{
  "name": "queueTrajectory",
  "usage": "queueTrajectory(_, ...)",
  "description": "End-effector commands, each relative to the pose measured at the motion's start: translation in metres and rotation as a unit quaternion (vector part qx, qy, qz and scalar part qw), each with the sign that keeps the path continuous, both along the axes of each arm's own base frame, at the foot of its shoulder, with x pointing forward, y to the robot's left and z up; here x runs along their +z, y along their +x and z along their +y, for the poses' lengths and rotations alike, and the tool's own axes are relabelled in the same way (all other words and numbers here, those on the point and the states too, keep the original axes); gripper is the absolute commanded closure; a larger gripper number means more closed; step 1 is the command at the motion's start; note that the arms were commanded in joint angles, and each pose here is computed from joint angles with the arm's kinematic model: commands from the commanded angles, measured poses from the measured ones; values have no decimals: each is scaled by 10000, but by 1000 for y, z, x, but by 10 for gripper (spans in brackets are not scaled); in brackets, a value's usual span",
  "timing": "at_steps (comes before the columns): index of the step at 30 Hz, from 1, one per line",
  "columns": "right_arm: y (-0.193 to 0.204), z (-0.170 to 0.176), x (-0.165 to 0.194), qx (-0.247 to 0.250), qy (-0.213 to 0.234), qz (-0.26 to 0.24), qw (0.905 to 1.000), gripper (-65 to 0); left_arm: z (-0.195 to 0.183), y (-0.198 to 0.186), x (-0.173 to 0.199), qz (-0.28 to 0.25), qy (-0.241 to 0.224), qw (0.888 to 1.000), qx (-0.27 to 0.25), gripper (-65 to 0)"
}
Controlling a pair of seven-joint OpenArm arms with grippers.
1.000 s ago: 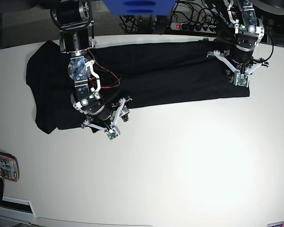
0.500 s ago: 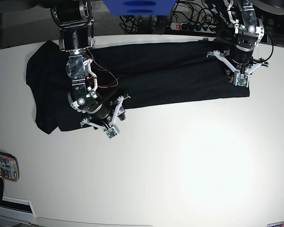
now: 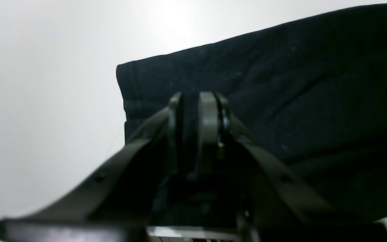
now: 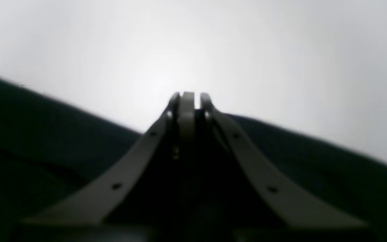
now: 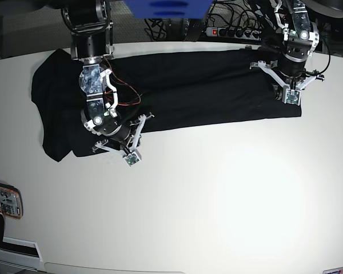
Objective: Fold the T-shirt properly
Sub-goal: 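Move the right gripper along the strip and grasp its folded end, then pull the strip's ends with both grippers toward the robot to straighten it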
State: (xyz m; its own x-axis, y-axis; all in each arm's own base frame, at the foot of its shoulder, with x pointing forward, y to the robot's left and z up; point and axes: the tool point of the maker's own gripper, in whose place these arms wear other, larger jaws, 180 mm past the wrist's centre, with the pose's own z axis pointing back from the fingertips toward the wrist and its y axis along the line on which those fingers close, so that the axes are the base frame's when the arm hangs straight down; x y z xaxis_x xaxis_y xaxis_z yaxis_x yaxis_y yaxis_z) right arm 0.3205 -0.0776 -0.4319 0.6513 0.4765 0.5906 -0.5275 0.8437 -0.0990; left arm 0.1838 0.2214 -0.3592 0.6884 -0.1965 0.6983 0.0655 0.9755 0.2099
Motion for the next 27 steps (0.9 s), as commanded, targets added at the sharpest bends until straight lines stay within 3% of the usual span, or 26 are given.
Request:
queueTrajectory(1,11,-6,17,-33,-99,-243,9996,0,1,3,8,-148,37,9999,-21,-92)
queueTrajectory(16,-19,-58,75,-754,-325,-969,9919,0,0,5,8,-172,19,9998,-31,-92)
queueTrajectory(27,-105,-93,37,-1195,-583,-146,9910,0,0,5,8,-172,12,9998,-35,-92)
